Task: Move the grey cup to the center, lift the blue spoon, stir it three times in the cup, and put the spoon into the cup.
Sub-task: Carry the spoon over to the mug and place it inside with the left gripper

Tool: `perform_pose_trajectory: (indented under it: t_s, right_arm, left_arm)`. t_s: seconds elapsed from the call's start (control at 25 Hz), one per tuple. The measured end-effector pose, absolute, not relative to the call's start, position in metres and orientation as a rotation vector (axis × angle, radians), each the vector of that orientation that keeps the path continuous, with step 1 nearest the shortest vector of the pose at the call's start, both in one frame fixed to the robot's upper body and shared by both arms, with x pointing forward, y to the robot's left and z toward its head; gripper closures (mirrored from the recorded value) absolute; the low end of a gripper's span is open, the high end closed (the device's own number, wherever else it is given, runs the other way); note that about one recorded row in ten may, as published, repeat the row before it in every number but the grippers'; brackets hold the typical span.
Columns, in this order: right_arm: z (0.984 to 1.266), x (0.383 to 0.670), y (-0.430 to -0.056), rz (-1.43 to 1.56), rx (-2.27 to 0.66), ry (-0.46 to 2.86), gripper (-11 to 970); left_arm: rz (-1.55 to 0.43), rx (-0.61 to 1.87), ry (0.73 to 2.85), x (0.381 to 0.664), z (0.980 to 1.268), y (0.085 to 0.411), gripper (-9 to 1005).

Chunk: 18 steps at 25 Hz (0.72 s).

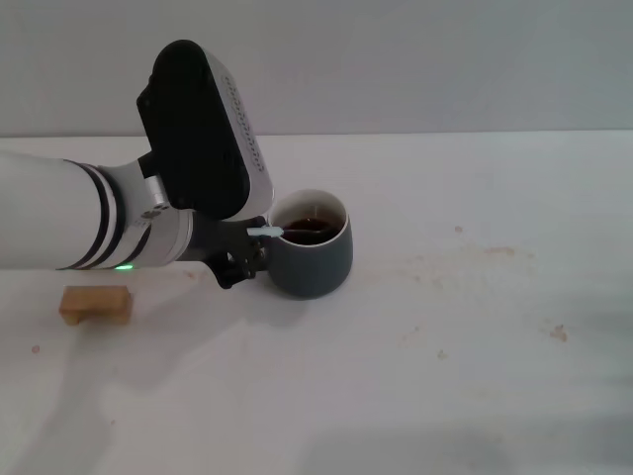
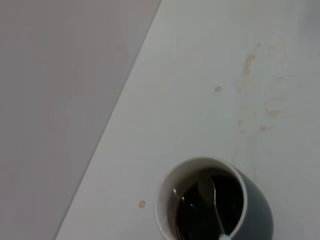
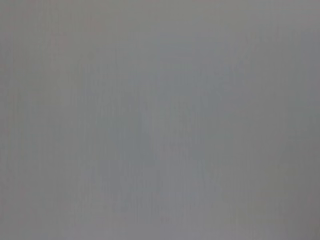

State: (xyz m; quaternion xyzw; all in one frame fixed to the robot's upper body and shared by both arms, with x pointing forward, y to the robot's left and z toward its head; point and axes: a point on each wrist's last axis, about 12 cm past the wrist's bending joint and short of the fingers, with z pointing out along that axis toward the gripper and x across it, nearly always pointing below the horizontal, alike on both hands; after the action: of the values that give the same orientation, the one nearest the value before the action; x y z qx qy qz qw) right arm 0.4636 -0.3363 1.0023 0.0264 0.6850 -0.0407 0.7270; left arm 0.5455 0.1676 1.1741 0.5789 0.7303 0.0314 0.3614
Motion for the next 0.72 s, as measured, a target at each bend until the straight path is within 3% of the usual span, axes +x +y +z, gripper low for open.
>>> perform_pose_trajectory:
  t_s: [0.72]
  right_arm:
    - [1.002, 0.463, -0.334, -0.082, 0.047, 1.513, 961]
  left_arm:
    - [0.123, 1.458, 1.917, 0.535, 1.176, 0.182, 859]
